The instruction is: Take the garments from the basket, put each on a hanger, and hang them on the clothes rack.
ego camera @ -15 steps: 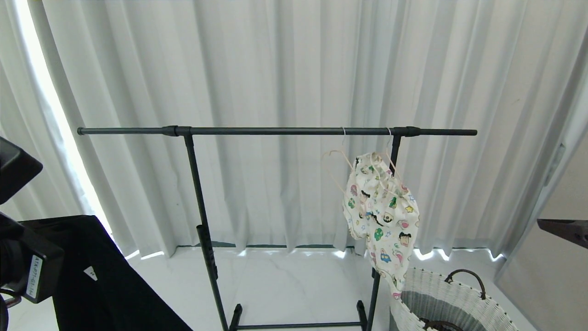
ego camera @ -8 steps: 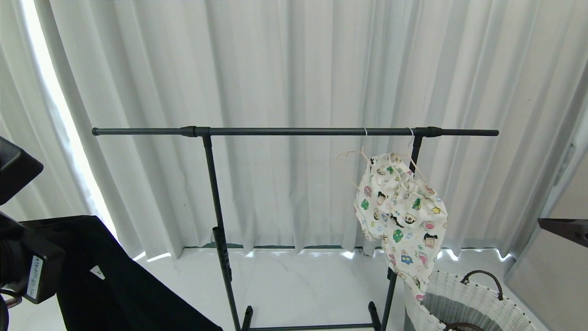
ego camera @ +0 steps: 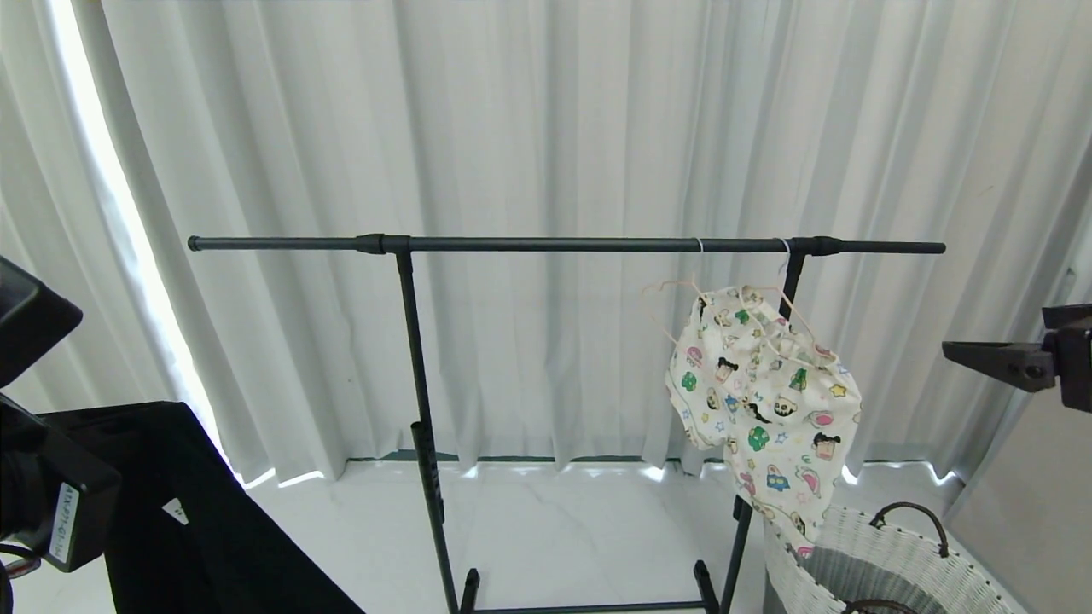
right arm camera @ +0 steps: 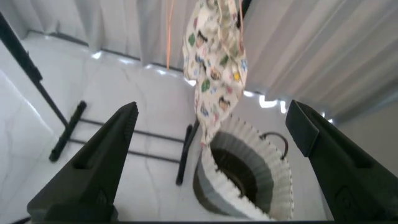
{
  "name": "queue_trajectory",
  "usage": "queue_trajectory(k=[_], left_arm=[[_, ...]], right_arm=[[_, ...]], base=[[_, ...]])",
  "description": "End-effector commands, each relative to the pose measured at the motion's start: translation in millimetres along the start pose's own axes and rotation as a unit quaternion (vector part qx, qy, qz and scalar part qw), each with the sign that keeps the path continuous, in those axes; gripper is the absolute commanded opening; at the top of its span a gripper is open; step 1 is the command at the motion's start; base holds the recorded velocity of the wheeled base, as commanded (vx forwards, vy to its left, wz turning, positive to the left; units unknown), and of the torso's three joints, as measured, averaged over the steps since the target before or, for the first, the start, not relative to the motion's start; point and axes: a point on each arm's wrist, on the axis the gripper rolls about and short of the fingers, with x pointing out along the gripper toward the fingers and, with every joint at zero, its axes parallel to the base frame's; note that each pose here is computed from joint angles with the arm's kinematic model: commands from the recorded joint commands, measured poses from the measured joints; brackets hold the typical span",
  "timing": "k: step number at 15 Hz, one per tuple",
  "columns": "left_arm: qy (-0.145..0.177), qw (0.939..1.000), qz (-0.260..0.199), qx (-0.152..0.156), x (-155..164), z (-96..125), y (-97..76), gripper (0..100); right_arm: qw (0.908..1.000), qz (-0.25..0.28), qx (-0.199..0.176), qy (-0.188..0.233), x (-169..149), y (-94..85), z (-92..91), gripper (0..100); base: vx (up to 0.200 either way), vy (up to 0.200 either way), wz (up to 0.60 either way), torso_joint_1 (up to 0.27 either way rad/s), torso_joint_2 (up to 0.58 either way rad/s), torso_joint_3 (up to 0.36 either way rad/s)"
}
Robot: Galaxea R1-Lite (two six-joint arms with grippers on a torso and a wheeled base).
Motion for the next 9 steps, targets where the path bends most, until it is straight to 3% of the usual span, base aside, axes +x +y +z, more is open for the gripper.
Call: queue_trajectory(k=[1, 9], left_arm=[[0.0, 1.0, 0.0, 0.0, 0.1, 0.2, -0.1, 0], [0.0, 1.0, -0.003, 0.001, 0.4, -0.3, -0.9, 0]], right_arm=[[0.9999, 0.01, -0.001, 0.007, 10.4, 0.9, 0.2, 100], [0.9993, 0.03, -0.005, 0.021, 23.2, 5.1, -3.2, 100]], base=[[0.2, 0.0, 0.0, -0.002, 0.0, -0.002], [0.2, 0.0, 0.0, 0.004, 0.0, 0.001]])
